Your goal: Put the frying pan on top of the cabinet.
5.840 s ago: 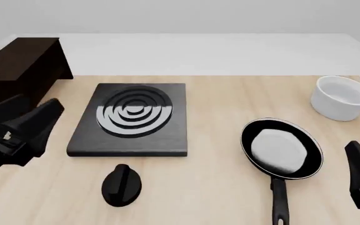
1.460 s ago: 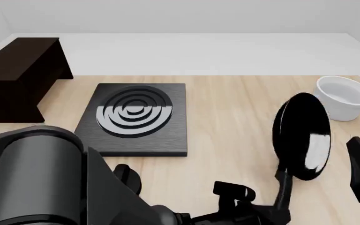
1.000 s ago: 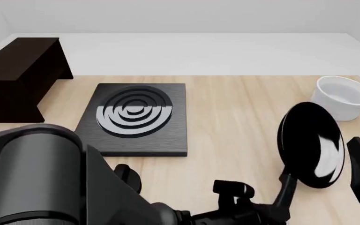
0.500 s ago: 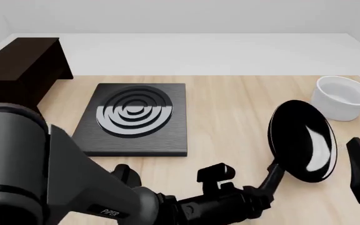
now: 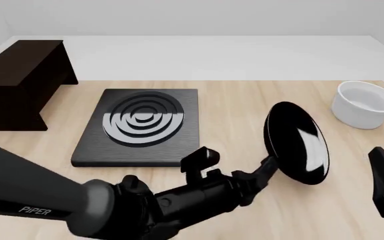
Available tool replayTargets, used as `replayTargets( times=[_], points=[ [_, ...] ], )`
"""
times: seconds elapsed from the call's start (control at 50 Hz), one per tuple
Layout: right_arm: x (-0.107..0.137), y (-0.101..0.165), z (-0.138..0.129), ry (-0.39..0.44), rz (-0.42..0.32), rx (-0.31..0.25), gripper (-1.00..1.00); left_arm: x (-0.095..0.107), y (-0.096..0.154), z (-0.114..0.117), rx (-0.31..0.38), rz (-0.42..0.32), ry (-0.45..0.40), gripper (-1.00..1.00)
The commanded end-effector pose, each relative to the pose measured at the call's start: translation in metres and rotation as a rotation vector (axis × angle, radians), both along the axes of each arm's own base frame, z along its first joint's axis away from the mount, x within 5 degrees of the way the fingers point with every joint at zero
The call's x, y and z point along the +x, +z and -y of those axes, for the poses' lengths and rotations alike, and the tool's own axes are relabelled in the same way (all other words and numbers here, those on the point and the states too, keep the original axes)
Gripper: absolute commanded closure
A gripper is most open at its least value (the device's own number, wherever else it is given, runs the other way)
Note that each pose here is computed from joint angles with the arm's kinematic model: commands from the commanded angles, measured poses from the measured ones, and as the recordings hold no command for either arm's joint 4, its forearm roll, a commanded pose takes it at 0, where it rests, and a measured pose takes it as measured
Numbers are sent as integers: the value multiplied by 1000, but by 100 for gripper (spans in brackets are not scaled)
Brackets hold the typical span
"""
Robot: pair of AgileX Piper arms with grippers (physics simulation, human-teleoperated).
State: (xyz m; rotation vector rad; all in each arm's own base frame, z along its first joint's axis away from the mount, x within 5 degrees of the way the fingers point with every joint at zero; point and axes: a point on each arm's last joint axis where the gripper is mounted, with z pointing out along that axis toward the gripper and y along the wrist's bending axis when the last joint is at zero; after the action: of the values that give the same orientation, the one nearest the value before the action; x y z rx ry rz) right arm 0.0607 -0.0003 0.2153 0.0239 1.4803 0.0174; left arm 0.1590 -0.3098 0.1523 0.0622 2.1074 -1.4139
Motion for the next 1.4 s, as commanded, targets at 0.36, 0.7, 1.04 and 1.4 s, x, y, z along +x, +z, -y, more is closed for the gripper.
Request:
replayTargets(
  times=[0.36,0.7,1.04,1.4],
  points=[
    [1,0,0,0,-5,-8,-100,-2,84,-51,-118,150,53,100],
    [0,0,0,-1,-2,-7,-100,10,129,-90,-174,204,164,100],
    [0,0,0,1,-2,-8,-100,34,160,-154,-248,253,405,100],
    [0,0,0,3,-2,-11,-100,50,157,-208,-332,225,633,100]
  ],
)
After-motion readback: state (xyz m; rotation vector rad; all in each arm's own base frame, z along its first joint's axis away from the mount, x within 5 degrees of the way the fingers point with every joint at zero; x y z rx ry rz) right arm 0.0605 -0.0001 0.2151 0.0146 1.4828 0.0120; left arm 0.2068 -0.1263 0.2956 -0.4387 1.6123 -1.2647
